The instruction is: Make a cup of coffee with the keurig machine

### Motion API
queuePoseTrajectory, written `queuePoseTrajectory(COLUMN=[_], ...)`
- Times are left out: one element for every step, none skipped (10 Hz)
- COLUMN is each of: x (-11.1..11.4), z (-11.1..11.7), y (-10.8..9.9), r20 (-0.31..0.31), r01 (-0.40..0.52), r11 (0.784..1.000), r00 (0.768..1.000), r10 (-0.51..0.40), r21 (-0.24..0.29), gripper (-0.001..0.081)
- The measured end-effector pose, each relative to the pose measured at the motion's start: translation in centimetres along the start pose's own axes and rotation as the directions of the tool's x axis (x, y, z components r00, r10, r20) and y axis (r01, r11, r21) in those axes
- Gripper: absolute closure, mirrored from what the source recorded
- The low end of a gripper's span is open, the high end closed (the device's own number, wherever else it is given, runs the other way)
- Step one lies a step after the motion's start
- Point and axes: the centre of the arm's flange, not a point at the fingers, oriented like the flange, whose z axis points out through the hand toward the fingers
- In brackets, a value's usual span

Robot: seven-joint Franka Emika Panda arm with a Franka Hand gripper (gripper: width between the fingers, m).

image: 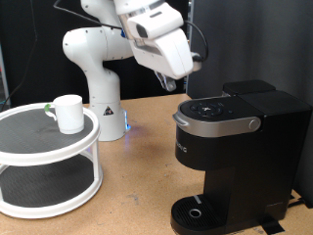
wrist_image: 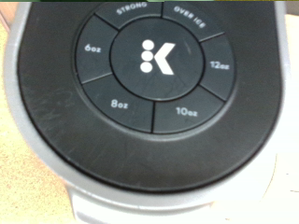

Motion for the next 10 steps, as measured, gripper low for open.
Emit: queuePoseTrajectory(x=[-0.1,-0.1,0.0,-0.1,-0.2,-0.5,-1.2,-1.9,-2.7,-3.8], z=[-1.0,-2.0,-2.3,-2.2,-2.1,-1.9,-2.0,-2.3,-2.8,-3.7], y=[0.1,0.2,0.3,0.3,0.2,0.2,0.4,0.7,1.0,1.4], r20=[-0.006,-0.010,-0.009,-0.008,0.008,0.032,0.069,0.096,0.103,0.102], r01=[-0.001,-0.001,-0.001,-0.002,0.009,0.033,0.065,0.094,0.119,0.158], r11=[1.000,1.000,1.000,1.000,1.000,0.999,0.997,0.995,0.991,0.983], r00=[1.000,1.000,1.000,1.000,1.000,0.999,0.995,0.991,0.987,0.981], r10=[0.001,0.001,0.001,0.002,-0.009,-0.034,-0.068,-0.098,-0.126,-0.168], r21=[0.003,0.007,0.014,0.014,0.019,0.027,0.036,0.046,0.065,0.094], gripper=[0.0802,0.0802,0.0802,0.0802,0.0802,0.0802,0.0802,0.0802,0.0802,0.0802])
